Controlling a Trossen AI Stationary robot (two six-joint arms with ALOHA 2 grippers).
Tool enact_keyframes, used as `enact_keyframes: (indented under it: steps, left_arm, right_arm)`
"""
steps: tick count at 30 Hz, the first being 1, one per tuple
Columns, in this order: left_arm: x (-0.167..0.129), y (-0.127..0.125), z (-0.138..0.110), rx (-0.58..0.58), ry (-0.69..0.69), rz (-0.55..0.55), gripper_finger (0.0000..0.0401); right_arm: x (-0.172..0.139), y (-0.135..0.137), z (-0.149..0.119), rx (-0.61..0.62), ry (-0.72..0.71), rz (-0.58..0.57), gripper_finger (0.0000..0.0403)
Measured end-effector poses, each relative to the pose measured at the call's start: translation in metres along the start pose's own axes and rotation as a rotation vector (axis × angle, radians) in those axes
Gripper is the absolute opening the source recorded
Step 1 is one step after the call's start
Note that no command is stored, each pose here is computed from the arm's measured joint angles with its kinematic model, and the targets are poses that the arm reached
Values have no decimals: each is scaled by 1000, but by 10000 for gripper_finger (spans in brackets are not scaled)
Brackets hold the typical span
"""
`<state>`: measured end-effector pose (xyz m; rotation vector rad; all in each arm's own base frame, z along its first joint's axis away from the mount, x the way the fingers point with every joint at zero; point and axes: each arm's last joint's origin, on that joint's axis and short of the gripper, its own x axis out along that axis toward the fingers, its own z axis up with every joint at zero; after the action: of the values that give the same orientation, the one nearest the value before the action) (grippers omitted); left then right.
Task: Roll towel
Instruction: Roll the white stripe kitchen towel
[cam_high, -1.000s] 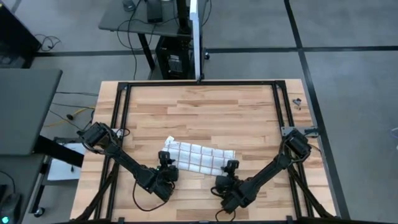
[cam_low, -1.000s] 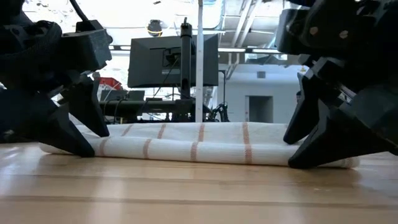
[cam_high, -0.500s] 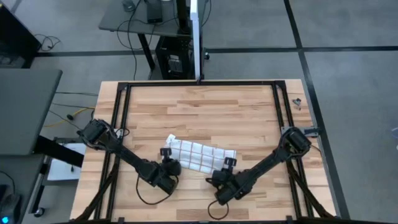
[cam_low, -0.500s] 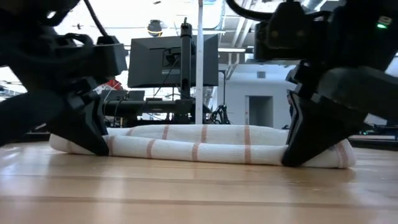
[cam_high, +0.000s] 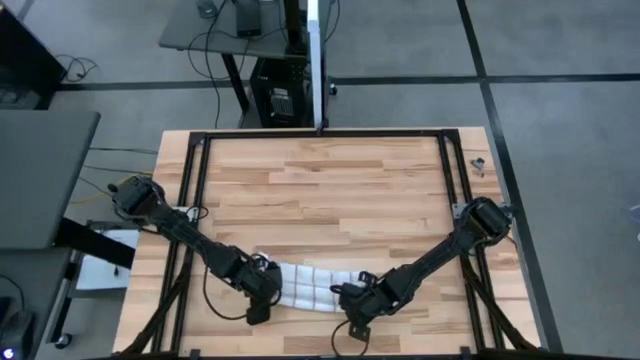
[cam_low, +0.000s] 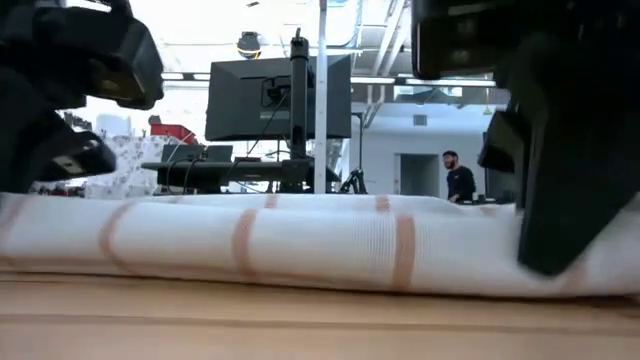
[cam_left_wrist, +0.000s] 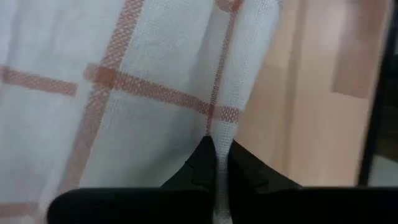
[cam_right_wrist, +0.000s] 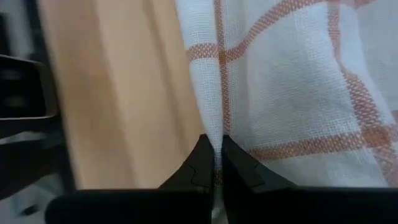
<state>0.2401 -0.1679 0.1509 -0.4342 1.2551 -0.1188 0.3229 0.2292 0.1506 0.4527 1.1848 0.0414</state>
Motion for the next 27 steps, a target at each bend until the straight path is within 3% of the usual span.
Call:
enact_keyframes:
  steps: [8, 12, 18, 21, 27]
  left_arm:
    - [-40, 12, 12, 4, -35, -145, 0]
    - [-39, 39, 14, -35, -20, -170, 0]
    - [-26, 77, 14, -104, -51, -231, 0]
    - [-25, 91, 16, -126, -85, -227, 0]
    - [-28, 107, 23, -145, -95, -252, 0]
  right_arm:
    - [-38, -7, 22, 14, 43, 134, 0]
    - [-36, -34, 30, 47, 71, 190, 0]
    - [-31, -83, 29, 194, 41, 267, 0]
    - [-31, -103, 27, 253, 46, 286, 0]
    - [-28, -131, 32, 362, 99, 447, 0]
